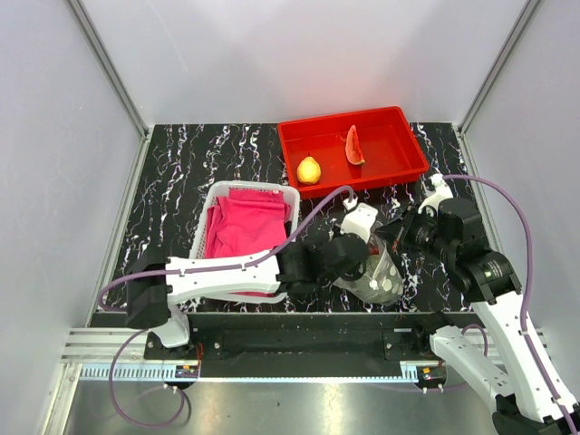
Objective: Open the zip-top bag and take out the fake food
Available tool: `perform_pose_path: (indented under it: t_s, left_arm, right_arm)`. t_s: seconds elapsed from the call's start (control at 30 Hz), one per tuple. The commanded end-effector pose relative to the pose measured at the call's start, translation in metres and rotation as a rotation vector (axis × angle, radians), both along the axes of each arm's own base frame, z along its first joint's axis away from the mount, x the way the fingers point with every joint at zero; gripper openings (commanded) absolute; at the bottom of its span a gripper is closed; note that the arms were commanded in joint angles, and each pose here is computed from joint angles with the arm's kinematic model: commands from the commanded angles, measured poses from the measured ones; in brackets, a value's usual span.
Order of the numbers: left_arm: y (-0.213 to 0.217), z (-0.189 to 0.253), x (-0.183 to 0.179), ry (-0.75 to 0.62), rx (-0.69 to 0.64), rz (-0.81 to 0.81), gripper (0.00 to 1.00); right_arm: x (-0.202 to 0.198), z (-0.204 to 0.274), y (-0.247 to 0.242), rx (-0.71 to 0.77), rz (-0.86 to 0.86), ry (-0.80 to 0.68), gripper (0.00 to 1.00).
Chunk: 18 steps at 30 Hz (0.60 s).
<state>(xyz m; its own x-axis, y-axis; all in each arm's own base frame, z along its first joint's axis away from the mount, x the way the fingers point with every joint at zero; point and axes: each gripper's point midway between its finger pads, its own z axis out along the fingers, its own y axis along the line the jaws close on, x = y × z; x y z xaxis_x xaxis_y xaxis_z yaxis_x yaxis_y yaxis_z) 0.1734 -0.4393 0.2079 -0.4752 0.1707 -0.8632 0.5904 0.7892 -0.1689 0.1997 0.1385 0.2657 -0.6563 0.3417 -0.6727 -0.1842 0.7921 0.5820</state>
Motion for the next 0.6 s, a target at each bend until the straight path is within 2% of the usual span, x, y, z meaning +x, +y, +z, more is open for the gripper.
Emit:
perform_pose_path:
  t_s: [0.0, 0.2, 0.4, 0.57]
  left_arm:
    - [-0.001, 0.031, 0.021, 0.001, -0.102, 0.05, 0.22]
    - [-0.018, 0.007, 0.033, 0.086, -0.115, -0.049, 0.43]
    - [-0.018, -0.003, 0.047, 0.089, -0.114, -0.035, 0.41]
    - [-0.01, -0.012, 0.052, 0.118, -0.1, 0.003, 0.42]
  right_arm:
    - [-0.001, 0.021, 0.007, 0.048, 0.027, -0.063, 0.0]
    - [0.0, 0.02, 0.009, 0.056, 0.032, -0.052, 0.0]
    - [0.0, 0.028, 0.017, 0.102, 0.057, -0.043, 0.0]
    - [-0.002, 0.039, 0.032, 0.186, 0.11, -0.032, 0.0]
